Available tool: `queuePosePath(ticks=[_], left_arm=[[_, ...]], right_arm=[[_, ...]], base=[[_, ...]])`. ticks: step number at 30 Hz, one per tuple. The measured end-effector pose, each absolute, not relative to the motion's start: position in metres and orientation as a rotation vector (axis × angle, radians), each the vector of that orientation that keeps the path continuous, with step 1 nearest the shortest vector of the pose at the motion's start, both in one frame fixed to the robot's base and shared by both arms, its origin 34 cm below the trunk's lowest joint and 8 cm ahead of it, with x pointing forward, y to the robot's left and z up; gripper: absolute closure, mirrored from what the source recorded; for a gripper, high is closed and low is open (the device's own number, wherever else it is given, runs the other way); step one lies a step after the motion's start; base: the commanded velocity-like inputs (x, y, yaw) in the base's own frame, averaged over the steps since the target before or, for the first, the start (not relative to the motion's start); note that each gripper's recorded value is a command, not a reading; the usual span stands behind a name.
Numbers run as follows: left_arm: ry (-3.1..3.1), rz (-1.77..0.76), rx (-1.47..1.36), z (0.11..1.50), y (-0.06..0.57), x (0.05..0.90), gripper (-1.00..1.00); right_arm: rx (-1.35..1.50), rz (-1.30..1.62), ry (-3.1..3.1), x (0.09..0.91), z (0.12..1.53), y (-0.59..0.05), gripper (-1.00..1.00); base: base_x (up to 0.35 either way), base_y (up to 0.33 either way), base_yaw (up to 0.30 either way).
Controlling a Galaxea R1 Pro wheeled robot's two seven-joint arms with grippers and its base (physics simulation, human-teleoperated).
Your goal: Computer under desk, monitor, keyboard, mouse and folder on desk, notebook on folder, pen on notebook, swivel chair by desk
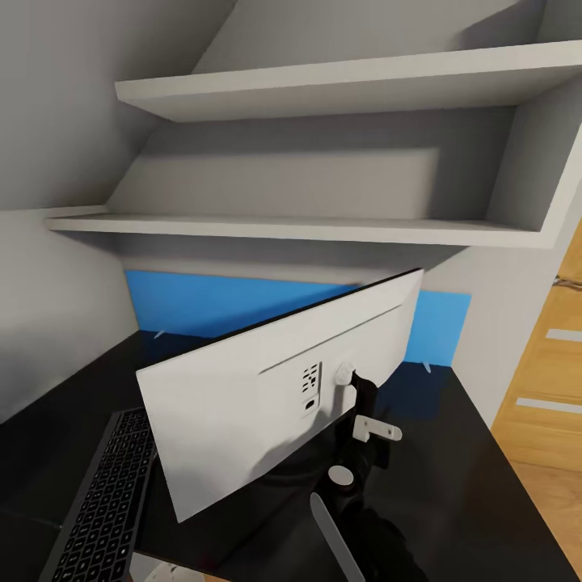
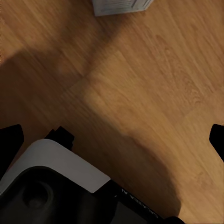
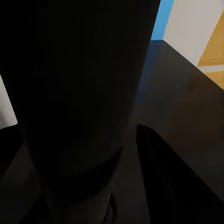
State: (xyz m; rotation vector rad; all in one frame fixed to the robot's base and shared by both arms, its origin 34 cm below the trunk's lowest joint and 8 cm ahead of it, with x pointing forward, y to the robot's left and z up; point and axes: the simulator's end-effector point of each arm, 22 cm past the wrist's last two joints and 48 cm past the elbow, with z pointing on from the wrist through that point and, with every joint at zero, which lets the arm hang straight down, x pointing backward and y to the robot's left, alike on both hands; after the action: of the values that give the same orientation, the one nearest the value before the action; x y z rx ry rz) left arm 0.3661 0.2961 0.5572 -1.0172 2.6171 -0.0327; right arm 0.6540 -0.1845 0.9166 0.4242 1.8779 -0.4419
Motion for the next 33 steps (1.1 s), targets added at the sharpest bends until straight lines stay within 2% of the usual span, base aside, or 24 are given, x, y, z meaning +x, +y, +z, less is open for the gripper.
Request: queuePosePath(ticks=[9, 21, 33], left_arm=[[2.62, -0.029, -1.017, 0.5568, 0.296, 0.3652, -1.0], [2.621, -0.026, -1.017, 0.5565, 0.2961, 0.3648, -1.0], [2.62, -0.027, -1.018, 0.5567, 0.2968, 0.365, -1.0]], right_arm=[[0.424, -0.442, 1.878, 0.654, 0.9167, -0.1845, 1.0], [0.425, -0.44, 1.882, 0.654, 0.9155, -0.1841, 1.0], [0.415, -0.429, 1.882, 0.6554, 0.9158, -0.1826, 1.0]], base=[[-0.001, -0.004, 0.0], [-0.085, -0.189, 0.0], [-0.016, -0.032, 0.0]])
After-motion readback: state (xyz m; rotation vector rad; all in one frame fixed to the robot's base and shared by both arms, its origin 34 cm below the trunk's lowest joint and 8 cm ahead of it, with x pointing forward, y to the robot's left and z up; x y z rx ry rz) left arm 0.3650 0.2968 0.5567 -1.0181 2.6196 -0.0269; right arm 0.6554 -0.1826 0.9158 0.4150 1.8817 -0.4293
